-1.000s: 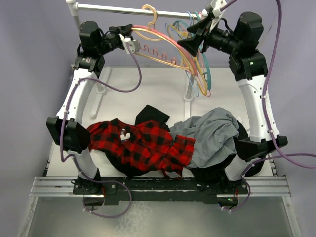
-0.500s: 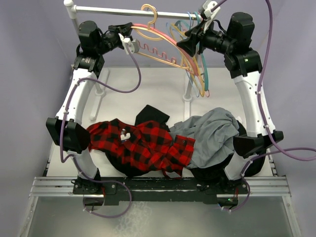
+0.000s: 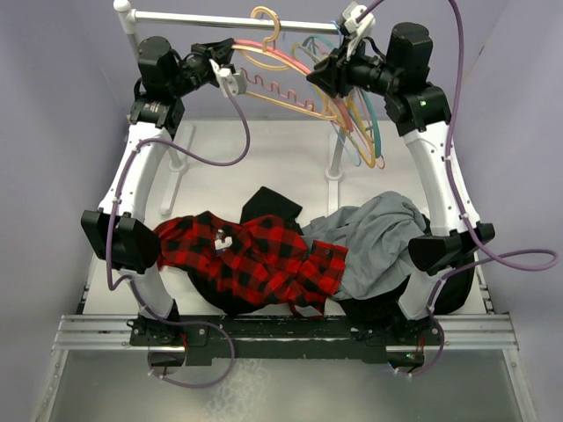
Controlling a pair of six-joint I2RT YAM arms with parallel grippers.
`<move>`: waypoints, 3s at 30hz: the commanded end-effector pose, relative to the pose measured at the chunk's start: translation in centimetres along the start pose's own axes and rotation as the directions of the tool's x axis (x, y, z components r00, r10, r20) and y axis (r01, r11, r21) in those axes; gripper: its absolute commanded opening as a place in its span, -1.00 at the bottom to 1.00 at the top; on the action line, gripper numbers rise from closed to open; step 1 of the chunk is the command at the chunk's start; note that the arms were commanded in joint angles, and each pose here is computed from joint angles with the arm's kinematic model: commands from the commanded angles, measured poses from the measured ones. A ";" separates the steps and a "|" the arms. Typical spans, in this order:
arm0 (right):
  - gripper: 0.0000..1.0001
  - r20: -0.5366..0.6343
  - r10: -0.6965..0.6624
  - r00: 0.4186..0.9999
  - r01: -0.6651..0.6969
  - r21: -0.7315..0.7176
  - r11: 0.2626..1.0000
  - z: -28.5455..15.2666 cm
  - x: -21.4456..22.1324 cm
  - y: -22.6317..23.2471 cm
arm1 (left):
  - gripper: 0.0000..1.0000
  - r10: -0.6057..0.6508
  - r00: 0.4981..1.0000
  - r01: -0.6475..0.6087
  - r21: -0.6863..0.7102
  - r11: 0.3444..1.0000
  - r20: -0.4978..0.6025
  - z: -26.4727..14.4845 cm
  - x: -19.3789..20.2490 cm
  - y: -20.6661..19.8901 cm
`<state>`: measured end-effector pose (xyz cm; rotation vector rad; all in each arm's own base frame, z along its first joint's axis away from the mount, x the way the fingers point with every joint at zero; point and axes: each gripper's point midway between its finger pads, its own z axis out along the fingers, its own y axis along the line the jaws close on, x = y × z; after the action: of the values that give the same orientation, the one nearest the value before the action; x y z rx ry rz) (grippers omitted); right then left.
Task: Place the shirt on the hanger
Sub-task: Pick up the hanger from the clothesline.
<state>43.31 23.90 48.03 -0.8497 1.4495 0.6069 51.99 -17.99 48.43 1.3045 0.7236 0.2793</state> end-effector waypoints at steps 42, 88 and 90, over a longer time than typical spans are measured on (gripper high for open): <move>-1.00 0.099 -0.113 0.989 0.102 0.105 0.989 -0.5 -2.9 -0.3 | -1.00 0.120 0.926 -0.094 -0.091 0.991 0.357 -7.5 -8.5 7.4; -1.00 0.245 0.022 0.969 -0.047 0.097 0.994 -3.0 -2.9 8.2 | -1.00 0.092 0.949 -0.195 0.332 0.923 0.301 -21.7 -15.6 -11.5; -1.00 0.270 0.022 0.962 -0.055 0.115 0.992 -3.5 -3.8 8.1 | -1.00 0.097 0.950 -0.198 0.332 0.922 0.298 -21.8 -15.7 -11.5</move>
<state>34.95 27.89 43.47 -0.7433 1.4437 0.6887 25.48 -12.84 40.02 1.7043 0.5266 0.0403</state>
